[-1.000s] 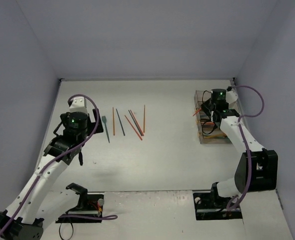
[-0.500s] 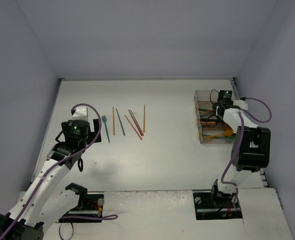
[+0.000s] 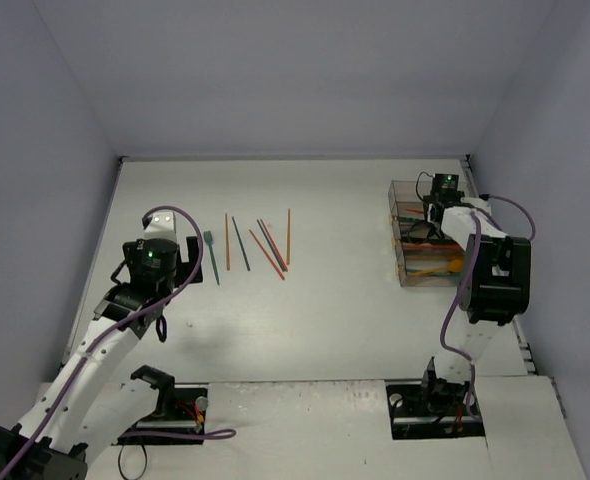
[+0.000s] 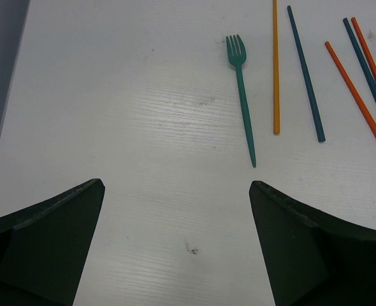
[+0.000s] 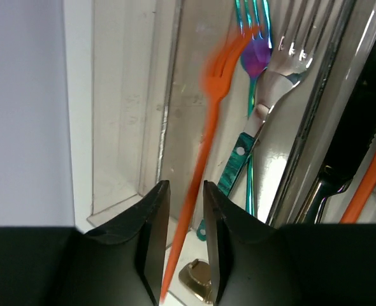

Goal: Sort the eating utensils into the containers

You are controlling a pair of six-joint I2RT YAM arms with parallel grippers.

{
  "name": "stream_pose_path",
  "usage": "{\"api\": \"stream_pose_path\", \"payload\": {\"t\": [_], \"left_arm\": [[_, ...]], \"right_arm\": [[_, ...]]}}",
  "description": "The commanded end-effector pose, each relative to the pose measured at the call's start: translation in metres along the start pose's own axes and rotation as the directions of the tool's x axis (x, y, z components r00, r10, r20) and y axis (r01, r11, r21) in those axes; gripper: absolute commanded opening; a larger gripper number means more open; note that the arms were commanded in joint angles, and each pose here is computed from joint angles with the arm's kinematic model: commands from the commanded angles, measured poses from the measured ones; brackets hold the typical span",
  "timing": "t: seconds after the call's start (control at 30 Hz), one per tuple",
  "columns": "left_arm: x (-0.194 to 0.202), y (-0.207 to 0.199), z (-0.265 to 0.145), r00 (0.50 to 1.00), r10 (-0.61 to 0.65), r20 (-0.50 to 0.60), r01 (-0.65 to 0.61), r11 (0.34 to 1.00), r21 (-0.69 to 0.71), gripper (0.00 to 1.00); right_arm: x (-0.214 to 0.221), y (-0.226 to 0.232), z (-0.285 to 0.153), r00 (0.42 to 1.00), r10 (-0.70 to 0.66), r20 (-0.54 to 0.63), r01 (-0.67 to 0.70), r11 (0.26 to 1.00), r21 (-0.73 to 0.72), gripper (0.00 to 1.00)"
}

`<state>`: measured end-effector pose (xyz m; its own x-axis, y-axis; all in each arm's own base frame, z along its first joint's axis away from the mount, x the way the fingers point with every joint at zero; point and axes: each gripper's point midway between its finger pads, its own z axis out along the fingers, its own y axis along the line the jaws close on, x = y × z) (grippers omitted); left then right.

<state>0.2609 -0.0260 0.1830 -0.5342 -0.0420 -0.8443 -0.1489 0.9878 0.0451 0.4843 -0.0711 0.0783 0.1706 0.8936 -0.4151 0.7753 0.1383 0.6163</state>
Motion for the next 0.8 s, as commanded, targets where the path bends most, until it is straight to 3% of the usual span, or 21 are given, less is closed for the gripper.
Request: {"api": "stream_pose_path", "payload": {"t": [0.0,0.1,0.27,0.53,0.63,0.77], "left_arm": [[-0.022,-0.002,0.000,0.998,-0.025,0.064,0.025,1.000,0.005,0.97],[-0.019,-0.006,0.001,0.998,-0.029,0.050,0.028,0.999,0.019,0.97],[-0.015,-0.021,0.006,0.998,-0.056,-0.006,0.056,0.996,0.073,0.98],[-0.010,-0.046,0.026,0.984,-0.138,-0.110,0.148,0.985,0.093,0.97],[-0.006,-0.056,0.042,0.972,-0.165,-0.166,0.179,0.981,0.072,0.97],[-0.004,-0.063,0.067,0.955,-0.192,-0.227,0.203,0.979,0.025,0.97]], "right_arm": [[-0.020,0.033,-0.006,0.997,0.053,0.048,-0.049,0.996,-0.076,0.47],[-0.024,0.048,-0.019,0.999,-0.003,0.041,0.008,0.992,-0.123,0.70],[-0.043,0.072,-0.057,0.989,-0.126,0.075,0.140,0.966,-0.219,0.92],[-0.050,0.104,-0.133,0.891,-0.438,0.124,0.445,0.783,-0.434,1.00],[-0.045,0.103,-0.167,0.814,-0.559,0.160,0.550,0.650,-0.524,1.00],[-0.041,0.089,-0.195,0.735,-0.647,0.203,0.630,0.541,-0.557,1.00]]}}
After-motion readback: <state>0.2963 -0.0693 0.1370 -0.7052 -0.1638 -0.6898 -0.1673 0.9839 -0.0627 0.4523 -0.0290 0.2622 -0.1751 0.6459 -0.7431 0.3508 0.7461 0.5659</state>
